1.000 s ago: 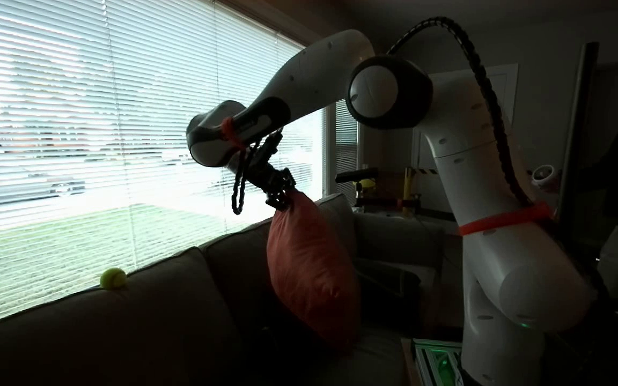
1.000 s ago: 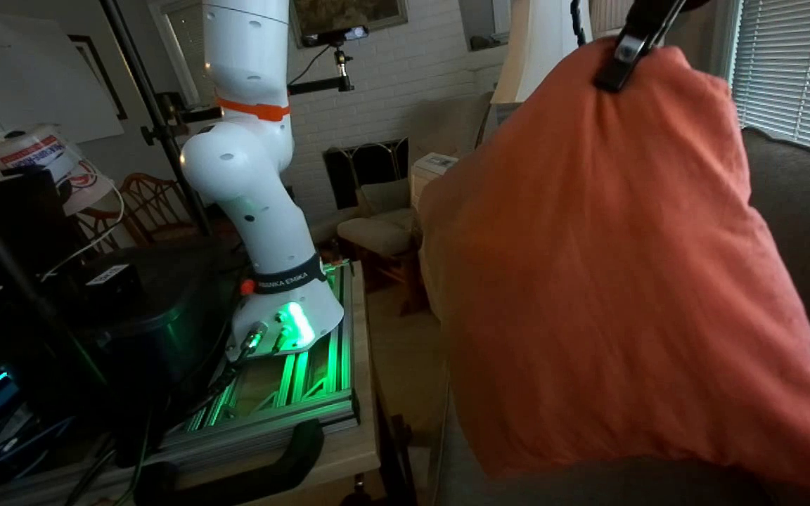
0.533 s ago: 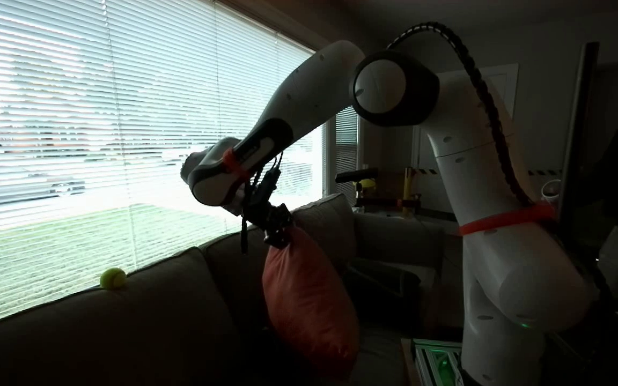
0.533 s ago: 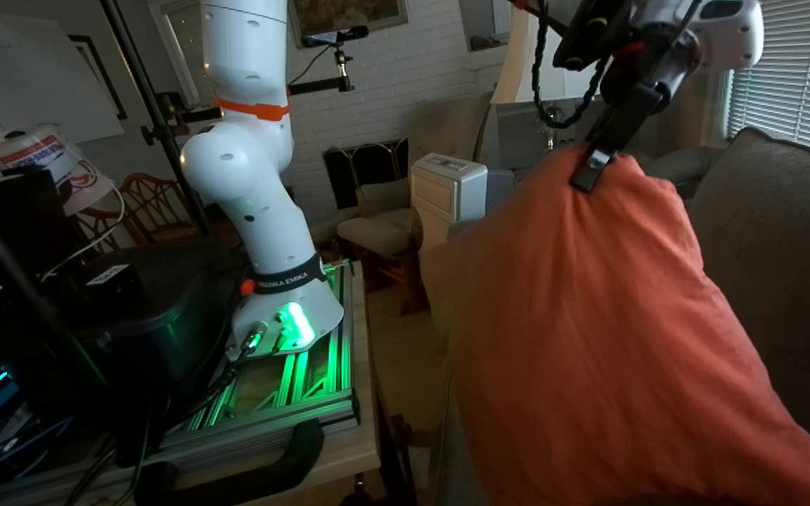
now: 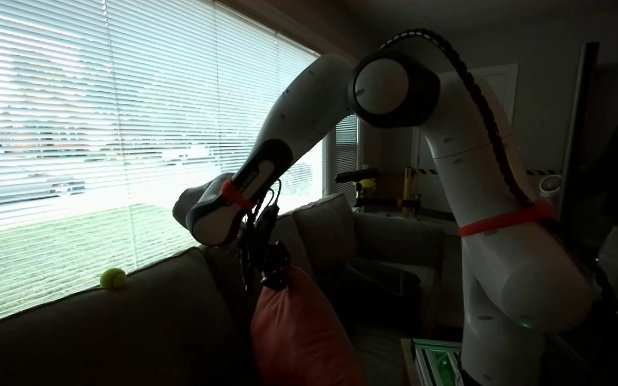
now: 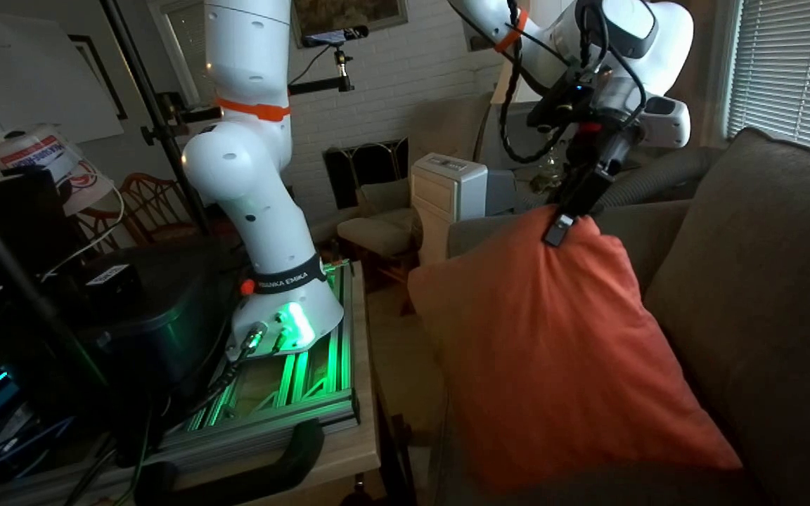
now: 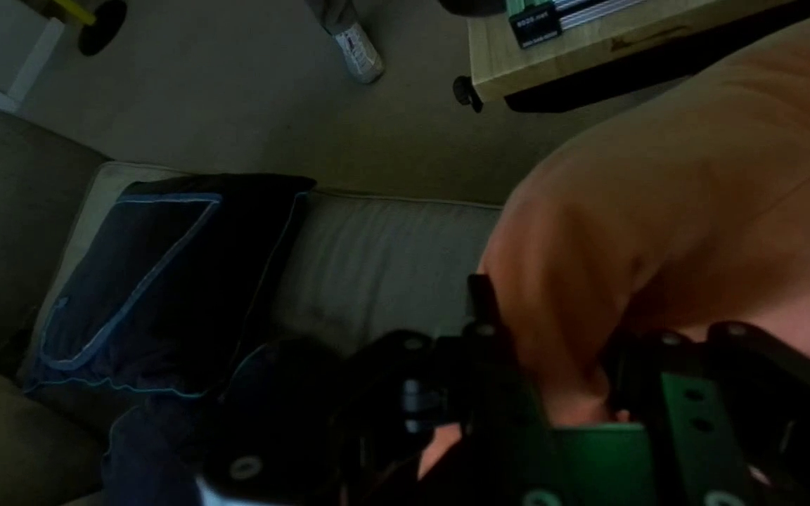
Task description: Move the orange pillow to the left then place the tennis ball on top of the orange pillow.
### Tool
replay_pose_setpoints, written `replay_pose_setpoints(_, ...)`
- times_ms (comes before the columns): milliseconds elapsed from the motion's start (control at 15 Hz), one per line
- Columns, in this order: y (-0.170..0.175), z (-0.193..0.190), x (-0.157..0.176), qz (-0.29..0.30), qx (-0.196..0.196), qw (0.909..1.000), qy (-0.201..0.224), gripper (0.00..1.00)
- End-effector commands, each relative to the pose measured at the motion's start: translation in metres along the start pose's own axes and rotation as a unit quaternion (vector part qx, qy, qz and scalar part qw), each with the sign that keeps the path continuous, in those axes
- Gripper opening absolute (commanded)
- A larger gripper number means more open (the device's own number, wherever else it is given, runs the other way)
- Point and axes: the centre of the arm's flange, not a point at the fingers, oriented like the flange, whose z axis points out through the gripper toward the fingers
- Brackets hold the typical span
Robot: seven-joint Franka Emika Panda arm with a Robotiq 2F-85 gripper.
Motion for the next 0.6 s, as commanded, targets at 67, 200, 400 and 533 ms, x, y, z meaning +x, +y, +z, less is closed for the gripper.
replay_pose_setpoints(67, -0.002, 0.002, 0.001, -0.002, 0.002, 1.0, -0.001, 0.12)
replay_pose_setpoints(200, -0.002, 0.002, 0.001, -0.001, 0.002, 1.0, -0.001, 0.03)
replay_pose_setpoints(400, -0.007, 0.013, 0.021, 0.049, -0.016, 0.9987, 0.004, 0.03)
replay_pose_setpoints(533, -0.01, 0.021, 0.035, 0.091, -0.024, 0.9955, 0.01, 0.03)
